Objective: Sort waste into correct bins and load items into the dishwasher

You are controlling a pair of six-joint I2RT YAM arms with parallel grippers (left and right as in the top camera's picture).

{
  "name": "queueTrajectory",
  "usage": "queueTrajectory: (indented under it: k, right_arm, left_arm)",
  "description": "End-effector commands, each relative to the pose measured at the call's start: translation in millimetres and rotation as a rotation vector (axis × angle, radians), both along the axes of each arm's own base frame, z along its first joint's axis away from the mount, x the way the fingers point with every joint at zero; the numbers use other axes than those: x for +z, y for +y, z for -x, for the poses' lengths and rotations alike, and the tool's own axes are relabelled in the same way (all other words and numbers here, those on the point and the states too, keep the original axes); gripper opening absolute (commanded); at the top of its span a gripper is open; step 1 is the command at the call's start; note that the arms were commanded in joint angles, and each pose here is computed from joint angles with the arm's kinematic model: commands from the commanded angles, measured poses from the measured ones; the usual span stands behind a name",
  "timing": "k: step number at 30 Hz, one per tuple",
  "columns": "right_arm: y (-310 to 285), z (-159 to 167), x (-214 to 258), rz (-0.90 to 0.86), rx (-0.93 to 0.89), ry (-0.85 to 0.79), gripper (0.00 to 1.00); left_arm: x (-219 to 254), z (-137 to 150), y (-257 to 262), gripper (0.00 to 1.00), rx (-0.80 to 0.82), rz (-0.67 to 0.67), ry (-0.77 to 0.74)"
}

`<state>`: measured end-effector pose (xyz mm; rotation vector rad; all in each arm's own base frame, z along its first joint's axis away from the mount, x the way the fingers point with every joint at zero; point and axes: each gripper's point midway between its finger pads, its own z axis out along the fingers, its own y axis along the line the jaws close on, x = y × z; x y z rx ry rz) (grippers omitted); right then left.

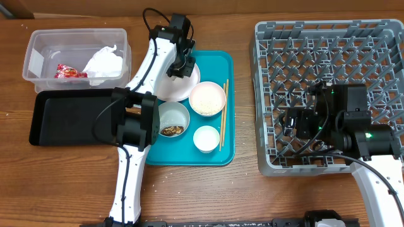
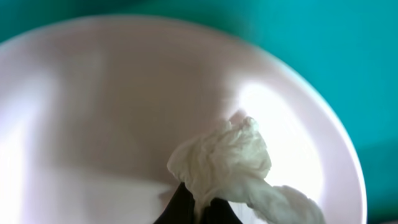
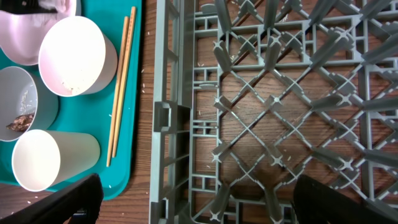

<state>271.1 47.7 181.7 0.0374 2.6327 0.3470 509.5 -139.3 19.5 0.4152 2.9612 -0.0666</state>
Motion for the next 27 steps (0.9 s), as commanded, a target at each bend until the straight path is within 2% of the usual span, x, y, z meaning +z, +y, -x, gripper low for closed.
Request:
queueTrajectory:
  k: [1, 3, 6, 8, 11, 15, 16, 17, 18, 21, 24, 27]
  right_arm:
    - [1, -4, 7, -0.004, 0.002, -0.022, 1.00]
    - [1, -4, 7, -0.004, 0.002, -0.022, 1.00]
    - [1, -4, 8, -0.004, 0.002, -0.024, 1.00]
    - [2, -5, 8, -0.004, 0.002, -0.029, 1.00]
    - [2, -7, 9, -0.004, 0.002, -0.040, 1.00]
    - [2, -8, 10, -0.004, 0.002, -0.043, 1.00]
    - [2, -8, 10, -0.004, 0.002, -0.043, 1.00]
    - [2, -8, 10, -0.004, 0.002, -0.043, 1.00]
    - [2, -8, 10, -0.004, 0.002, -0.043, 1.00]
    - [2, -8, 10, -0.004, 0.002, -0.041, 1.00]
    - [2, -7, 9, -0.004, 0.002, -0.038, 1.00]
    - [2, -8, 10, -0.004, 0.002, -0.042, 1.00]
  left_arm:
    - [56, -27, 18, 0.04, 0.116, 0.051, -0.113]
    - [113, -39, 41, 0.04, 0.226, 0.098, -0.207]
    - [174, -41, 80, 0.04, 0.329, 0.142, -0.307]
    - [197, -38, 108, 0.04, 0.376, 0.131, -0.348]
    - [200, -29, 155, 0.04, 0.460, 0.058, -0.341]
    - [164, -18, 193, 0.04, 0.524, 0.006, -0.233]
    - [153, -17, 199, 0.09, 0.525, -0.002, -0.209]
    - [142, -18, 203, 0.20, 0.524, -0.009, -0.188]
    - [129, -19, 208, 0.36, 0.522, -0.015, -0.169]
    - [104, -22, 215, 0.99, 0.529, -0.021, -0.129]
    - [101, -23, 211, 1.00, 0.524, 0.006, -0.122]
    - [120, -25, 204, 1.00, 0.512, 0.042, -0.156]
